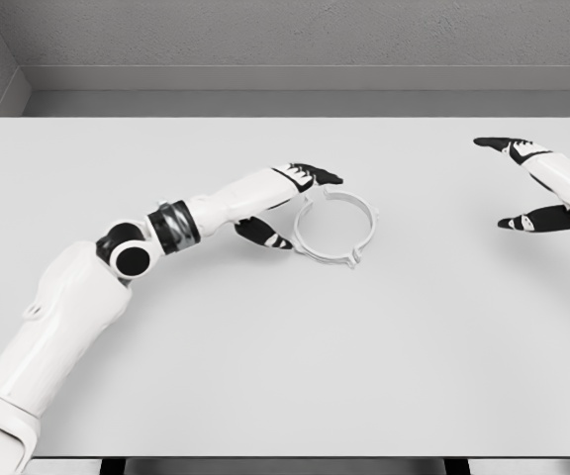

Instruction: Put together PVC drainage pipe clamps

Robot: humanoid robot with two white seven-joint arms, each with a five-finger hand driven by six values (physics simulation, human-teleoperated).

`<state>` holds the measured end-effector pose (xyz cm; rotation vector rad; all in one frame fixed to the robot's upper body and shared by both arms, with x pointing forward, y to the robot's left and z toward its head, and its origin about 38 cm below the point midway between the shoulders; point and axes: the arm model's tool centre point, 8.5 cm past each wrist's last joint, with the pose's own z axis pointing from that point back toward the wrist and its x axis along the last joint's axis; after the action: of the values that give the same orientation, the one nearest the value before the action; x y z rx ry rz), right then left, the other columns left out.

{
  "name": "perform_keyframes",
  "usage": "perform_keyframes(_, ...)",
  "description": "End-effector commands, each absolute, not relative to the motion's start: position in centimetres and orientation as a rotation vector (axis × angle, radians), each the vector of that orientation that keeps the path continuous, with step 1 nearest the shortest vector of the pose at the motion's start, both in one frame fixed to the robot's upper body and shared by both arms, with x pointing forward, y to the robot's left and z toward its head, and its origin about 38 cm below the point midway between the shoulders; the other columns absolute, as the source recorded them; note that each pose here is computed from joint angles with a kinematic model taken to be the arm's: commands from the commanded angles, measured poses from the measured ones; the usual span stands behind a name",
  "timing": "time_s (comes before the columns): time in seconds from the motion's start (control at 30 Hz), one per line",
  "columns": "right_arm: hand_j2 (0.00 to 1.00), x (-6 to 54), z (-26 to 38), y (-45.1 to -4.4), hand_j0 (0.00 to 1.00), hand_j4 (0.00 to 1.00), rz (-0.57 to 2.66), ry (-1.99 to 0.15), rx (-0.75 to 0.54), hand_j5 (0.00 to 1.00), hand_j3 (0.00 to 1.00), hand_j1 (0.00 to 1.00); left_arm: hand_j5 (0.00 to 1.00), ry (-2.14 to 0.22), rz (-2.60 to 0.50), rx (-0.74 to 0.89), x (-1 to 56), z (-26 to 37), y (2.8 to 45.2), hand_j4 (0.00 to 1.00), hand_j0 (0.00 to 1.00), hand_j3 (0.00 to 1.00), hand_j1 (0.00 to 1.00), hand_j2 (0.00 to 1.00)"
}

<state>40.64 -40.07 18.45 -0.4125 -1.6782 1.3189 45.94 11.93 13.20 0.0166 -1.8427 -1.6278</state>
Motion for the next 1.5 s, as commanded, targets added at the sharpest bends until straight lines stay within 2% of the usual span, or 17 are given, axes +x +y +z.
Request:
perform_keyframes(0.0, 1.0, 40.6, 18.5, -40.1, 1.0, 1.0, 1.312, -1.682, -0.409, 1.0, 1.0, 1.0, 1.0, -1.85, -1.621, 0.008, 45.9, 13.3, 11.6, 1.0, 1.0, 1.0, 1.0, 1.0)
perform_keyframes(0.57, 1.0, 40.7, 18.4, -40.1, 1.0, 1.0, 1.309, -1.681, -0.407, 1.0, 1.0, 1.0, 1.0, -1.774, -1.595, -0.028, 45.9, 10.5, 11.3, 1.0, 1.0, 1.0, 1.0, 1.0)
perform_keyframes(1.47, 1.0, 40.7, 18.5, -39.9, 1.0, 1.0, 1.315, -1.685, -0.405, 1.0, 1.0, 1.0, 1.0, -1.78, -1.561, -0.059, 46.4, 10.4, 9.5, 1.0, 1.0, 1.0, 1.0, 1.0)
